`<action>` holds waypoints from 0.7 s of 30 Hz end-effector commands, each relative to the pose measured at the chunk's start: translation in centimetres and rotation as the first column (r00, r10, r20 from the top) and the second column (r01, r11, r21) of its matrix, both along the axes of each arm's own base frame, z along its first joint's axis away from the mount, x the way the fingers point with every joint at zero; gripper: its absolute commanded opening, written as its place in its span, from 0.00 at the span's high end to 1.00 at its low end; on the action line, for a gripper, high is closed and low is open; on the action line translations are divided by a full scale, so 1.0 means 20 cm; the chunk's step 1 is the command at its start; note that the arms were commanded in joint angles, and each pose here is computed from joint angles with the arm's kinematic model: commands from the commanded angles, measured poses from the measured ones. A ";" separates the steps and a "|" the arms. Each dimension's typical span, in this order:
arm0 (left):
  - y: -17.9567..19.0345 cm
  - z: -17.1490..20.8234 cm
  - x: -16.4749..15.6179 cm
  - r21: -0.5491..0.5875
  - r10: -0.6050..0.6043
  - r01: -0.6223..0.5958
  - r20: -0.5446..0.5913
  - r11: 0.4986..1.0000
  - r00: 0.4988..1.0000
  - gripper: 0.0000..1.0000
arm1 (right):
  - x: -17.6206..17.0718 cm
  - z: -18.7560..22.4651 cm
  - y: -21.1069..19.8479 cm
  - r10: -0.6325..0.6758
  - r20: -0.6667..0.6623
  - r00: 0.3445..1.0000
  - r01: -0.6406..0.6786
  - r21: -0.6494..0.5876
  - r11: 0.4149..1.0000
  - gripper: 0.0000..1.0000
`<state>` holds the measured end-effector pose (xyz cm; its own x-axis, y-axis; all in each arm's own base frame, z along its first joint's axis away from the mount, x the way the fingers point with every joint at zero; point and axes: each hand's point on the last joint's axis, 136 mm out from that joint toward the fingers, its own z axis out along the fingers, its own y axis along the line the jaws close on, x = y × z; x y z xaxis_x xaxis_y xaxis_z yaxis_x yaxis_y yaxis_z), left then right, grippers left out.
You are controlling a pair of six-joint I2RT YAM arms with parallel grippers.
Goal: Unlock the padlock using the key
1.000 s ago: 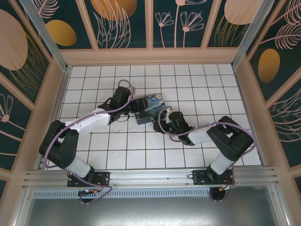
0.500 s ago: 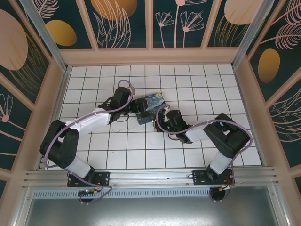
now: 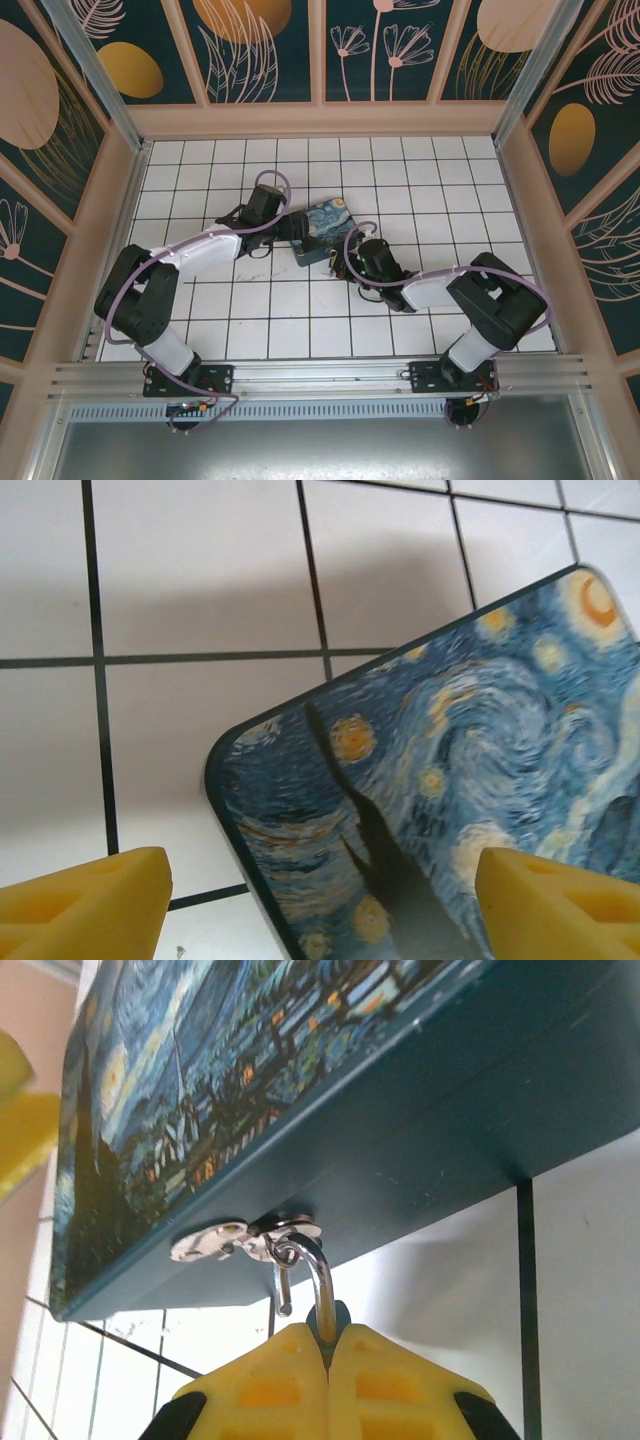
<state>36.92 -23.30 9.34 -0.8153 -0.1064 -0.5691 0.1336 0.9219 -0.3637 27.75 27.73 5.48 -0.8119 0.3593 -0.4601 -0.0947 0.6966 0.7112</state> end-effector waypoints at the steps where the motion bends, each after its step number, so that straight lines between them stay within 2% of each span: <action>1: 0.01 -0.06 -0.03 0.086 -0.018 0.019 -0.005 0.996 1.000 0.20 | 0.01 0.05 -0.03 -0.102 -0.039 0.994 0.104 0.067 0.992 1.00; 8: 0.02 -0.17 -0.08 0.216 -0.031 0.036 -0.026 0.976 0.999 0.21 | 0.02 0.02 -0.08 -0.230 -0.110 0.967 0.243 0.124 0.962 1.00; 9: 0.04 -0.24 -0.10 0.237 -0.029 0.041 -0.053 0.971 0.998 0.21 | 0.02 0.01 -0.09 -0.244 -0.116 0.963 0.259 0.130 0.957 1.00; 21: 0.10 -0.44 -0.18 0.294 -0.025 0.062 -0.126 0.954 0.992 0.28 | 0.08 -0.07 -0.19 -0.318 -0.128 0.939 0.329 0.076 0.941 1.00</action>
<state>36.79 -25.43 7.69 -0.7788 -0.0213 -0.6269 0.1937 0.9424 -0.2727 28.50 25.64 5.06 -0.7289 0.6129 -0.3049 0.1642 0.5890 0.7913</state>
